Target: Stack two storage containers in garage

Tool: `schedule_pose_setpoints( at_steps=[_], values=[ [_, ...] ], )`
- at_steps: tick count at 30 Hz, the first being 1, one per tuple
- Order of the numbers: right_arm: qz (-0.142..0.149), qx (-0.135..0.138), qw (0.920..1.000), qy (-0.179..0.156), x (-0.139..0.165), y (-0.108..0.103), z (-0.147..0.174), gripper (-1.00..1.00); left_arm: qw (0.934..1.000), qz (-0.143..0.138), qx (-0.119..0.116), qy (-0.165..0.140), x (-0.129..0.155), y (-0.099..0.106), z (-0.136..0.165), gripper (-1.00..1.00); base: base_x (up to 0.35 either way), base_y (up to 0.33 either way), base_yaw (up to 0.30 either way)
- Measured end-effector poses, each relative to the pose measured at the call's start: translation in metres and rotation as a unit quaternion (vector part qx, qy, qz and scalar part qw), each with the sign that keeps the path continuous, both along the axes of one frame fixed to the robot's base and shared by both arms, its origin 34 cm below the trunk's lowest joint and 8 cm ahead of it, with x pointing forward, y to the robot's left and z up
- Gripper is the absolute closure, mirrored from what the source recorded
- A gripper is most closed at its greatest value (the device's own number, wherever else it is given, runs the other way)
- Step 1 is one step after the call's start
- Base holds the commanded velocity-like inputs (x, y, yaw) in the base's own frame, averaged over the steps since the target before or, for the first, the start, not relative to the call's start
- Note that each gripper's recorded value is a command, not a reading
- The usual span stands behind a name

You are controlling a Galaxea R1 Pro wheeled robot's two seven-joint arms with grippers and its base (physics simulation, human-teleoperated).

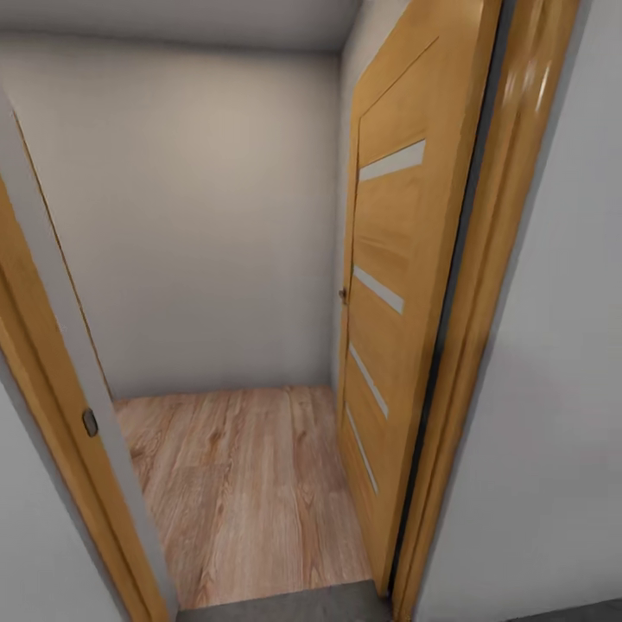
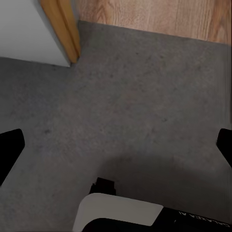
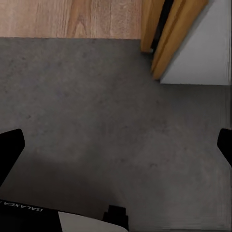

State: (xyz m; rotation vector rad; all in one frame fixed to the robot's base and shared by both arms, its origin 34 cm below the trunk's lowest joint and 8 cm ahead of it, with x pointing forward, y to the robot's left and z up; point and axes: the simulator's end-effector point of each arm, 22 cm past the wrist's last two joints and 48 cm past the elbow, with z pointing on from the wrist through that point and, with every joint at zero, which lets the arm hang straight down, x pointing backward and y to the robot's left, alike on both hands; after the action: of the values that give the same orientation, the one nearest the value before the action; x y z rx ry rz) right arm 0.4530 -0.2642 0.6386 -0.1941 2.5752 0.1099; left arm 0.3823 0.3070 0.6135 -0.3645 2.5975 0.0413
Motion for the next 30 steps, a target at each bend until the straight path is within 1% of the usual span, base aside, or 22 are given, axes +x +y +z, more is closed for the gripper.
schedule_pose_setpoints(
  at_steps=[13, 17, 21, 30],
  values=[
    [0.000, 0.000, 1.0000, 0.000, 0.0000, 0.0000, 0.0000, -1.00, 1.0000, 0.000, 0.000, 0.000, 0.0000, -0.0001, 0.0000, -1.00, 0.000, 0.000, -0.272],
    [0.000, 0.000, 1.0000, 0.000, 0.0000, 0.0001, 0.0000, -1.00, 1.0000, 0.000, 0.000, 0.000, 0.0000, 0.0001, 0.0000, -1.00, 0.000, 0.000, -0.114],
    [0.000, 0.000, 1.0000, 0.000, 0.0000, 0.0001, 0.0000, -1.00, 1.0000, 0.001, 0.000, 0.000, -0.0003, -0.0001, -0.0001, -1.00, 0.000, 0.000, 0.028],
    [0.000, 0.000, 1.0000, 0.001, -0.0002, 0.0001, -0.0002, -1.00, 1.0000, -0.002, -0.004, 0.001, -0.0008, -0.0027, -0.0005, -1.00, 0.000, 0.000, 0.274]
  ],
)
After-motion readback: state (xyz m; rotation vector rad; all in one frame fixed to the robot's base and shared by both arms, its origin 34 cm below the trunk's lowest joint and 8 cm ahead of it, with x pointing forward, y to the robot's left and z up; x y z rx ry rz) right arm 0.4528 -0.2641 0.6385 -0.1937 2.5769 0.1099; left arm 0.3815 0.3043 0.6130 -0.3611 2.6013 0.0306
